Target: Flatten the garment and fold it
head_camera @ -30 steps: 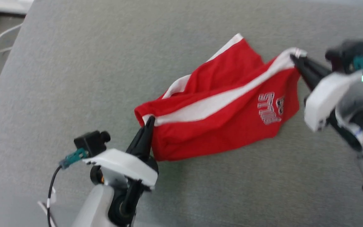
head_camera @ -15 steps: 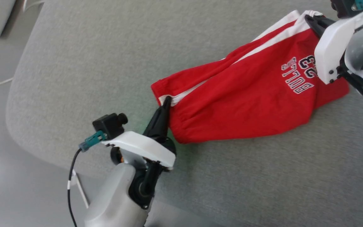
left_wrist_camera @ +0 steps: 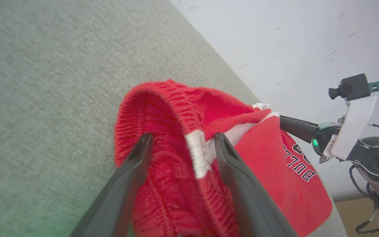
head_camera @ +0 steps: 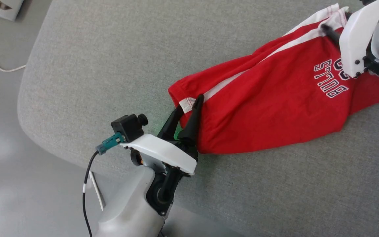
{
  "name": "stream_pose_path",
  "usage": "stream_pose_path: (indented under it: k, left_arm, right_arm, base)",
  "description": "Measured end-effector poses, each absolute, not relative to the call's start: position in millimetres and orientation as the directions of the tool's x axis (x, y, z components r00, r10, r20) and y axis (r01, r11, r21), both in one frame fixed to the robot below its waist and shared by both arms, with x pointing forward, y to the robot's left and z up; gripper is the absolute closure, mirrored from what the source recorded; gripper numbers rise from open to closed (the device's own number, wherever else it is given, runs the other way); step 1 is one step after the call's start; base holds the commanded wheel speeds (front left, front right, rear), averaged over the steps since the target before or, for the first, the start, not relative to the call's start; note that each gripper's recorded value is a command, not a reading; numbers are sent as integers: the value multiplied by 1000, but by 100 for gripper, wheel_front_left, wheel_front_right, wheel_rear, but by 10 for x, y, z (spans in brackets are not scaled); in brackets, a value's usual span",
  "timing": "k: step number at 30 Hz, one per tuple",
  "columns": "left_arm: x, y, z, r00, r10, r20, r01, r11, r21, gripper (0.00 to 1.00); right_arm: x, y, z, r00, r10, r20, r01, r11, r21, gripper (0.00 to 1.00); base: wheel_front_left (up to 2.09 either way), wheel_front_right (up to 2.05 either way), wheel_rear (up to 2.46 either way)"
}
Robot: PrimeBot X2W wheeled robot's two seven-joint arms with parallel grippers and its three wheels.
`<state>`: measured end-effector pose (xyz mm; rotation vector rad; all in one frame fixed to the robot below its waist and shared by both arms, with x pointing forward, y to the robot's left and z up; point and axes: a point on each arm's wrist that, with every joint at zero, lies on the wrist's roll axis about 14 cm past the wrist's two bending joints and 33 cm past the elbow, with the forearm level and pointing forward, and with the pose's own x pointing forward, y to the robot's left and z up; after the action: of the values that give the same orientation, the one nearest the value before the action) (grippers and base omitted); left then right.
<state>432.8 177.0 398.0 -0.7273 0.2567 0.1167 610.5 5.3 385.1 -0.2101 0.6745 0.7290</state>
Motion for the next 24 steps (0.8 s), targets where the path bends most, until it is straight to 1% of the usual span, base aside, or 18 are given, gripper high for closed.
stream_pose_path:
  k: [3, 5, 9, 12, 16, 19, 21, 24]
  left_arm:
    - [4294, 1808, 4038, 966, 22, -259, -186, 752, -632, 0]
    - [4215, 1856, 4061, 966, 30, -258, -190, 757, -625, 0]
    - [4080, 1895, 4189, 971, 34, -235, -174, 776, -607, 0]
    - [3988, 1899, 4311, 977, 32, -211, -153, 795, -587, 0]
    - [3856, 1826, 4426, 981, 11, -194, -123, 808, -576, 0]
    - [3802, 1698, 4482, 982, -25, -187, -90, 811, -578, 0]
    - [3799, 1601, 4496, 981, -51, -186, -66, 817, -572, 0]
    - [3796, 1493, 4421, 973, -77, -218, -51, 847, -529, 0]
  right_arm:
    - [6042, 32, 3927, 559, 561, -611, -667, 742, 71, 0]
    - [5984, 23, 4025, 580, 583, -569, -661, 745, 88, 0]
    - [5871, -53, 4324, 646, 614, -453, -644, 758, 108, 0]
    - [5763, -182, 4555, 707, 615, -350, -621, 776, 110, 0]
    - [5558, -416, 4814, 785, 582, -213, -576, 812, 94, 0]
    - [5384, -599, 4983, 838, 534, -114, -526, 846, 88, 0]
    - [5237, -705, 5017, 865, 496, -76, -489, 867, 94, 0]
    - [5008, -844, 5000, 899, 435, -52, -427, 897, 113, 0]
  base:
    - [0, 0, 0]
    - [0, 0, 0]
    - [0, 0, 0]
    - [0, 0, 0]
    - [0, 0, 0]
    - [0, 0, 0]
    - [0, 0, 0]
    - [0, 0, 0]
